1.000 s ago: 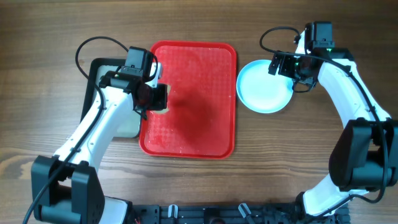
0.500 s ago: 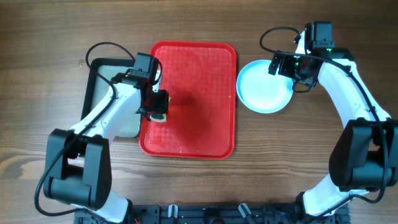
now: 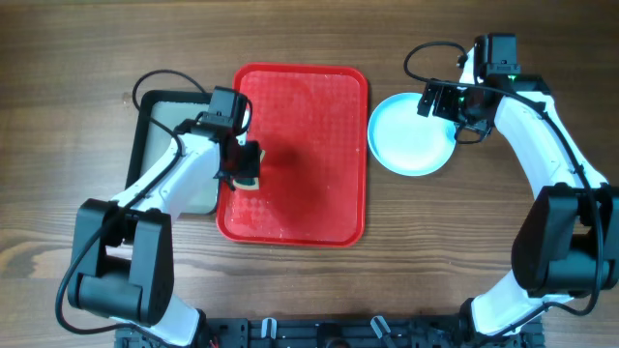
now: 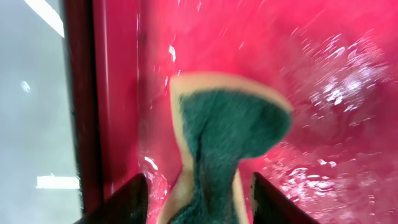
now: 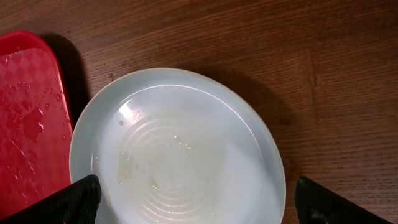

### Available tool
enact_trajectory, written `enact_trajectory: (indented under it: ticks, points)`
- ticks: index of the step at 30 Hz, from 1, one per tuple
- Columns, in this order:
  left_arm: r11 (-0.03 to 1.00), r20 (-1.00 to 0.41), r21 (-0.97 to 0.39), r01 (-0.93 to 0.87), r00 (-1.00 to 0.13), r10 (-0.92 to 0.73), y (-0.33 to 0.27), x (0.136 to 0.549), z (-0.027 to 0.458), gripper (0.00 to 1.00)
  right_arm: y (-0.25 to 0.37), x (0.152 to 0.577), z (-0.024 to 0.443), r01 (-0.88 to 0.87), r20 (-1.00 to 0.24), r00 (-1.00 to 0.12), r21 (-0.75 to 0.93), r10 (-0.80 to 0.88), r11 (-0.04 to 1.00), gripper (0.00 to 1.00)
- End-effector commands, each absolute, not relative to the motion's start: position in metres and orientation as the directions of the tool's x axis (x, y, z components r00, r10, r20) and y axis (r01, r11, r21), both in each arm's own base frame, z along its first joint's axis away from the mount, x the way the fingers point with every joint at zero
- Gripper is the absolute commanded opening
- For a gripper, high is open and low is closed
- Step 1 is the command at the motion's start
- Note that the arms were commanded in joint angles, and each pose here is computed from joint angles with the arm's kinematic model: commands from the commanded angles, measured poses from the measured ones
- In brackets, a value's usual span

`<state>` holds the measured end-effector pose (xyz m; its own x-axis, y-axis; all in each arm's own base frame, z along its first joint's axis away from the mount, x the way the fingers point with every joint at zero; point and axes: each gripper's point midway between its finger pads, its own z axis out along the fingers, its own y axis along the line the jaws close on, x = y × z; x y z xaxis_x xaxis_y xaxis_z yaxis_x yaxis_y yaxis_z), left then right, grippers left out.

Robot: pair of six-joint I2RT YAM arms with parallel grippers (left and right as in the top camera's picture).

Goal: Clean dirty plates on tray and stack at the side
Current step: 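Wipe along the red tray's upper left edge with the sponge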

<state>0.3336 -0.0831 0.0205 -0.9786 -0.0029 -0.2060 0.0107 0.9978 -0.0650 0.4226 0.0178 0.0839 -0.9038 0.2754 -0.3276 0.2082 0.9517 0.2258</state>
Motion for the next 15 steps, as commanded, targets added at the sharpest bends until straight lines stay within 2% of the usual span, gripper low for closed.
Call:
enact_trajectory:
  ticks: [1,2,4,5,6,15]
  points:
    - [0.997,-0.176,-0.078,0.01,-0.984,-0.004,-0.085,0.323,0.007,0.22,0.018,0.428,0.101,0.197,-0.364,-0.888,0.249,0.28,0.948,1.0]
    - [0.996,-0.177,-0.084,0.011,-0.984,-0.004,-0.086,0.323,0.006,0.18,0.018,0.428,0.101,0.197,-0.364,-0.888,0.249,0.28,0.948,1.0]
    - [0.996,-0.184,-0.089,0.013,-0.983,-0.004,-0.087,0.324,0.005,0.17,0.018,0.428,0.101,0.197,-0.364,-0.888,0.249,0.28,0.948,1.0]
    - [0.996,-0.186,-0.088,0.013,-0.983,-0.003,-0.087,0.324,0.005,0.08,0.018,0.428,0.101,0.197,-0.364,-0.889,0.248,0.28,0.948,1.0]
    - [0.996,-0.187,-0.084,0.012,-0.982,-0.004,-0.086,0.325,0.006,0.04,0.018,0.428,0.101,0.198,-0.363,-0.888,0.249,0.28,0.948,0.99]
    - [1.0,-0.294,-0.007,-0.008,-0.956,-0.01,-0.072,0.34,0.044,0.04,0.018,0.428,0.101,0.197,-0.364,-0.888,0.249,0.28,0.948,0.99]
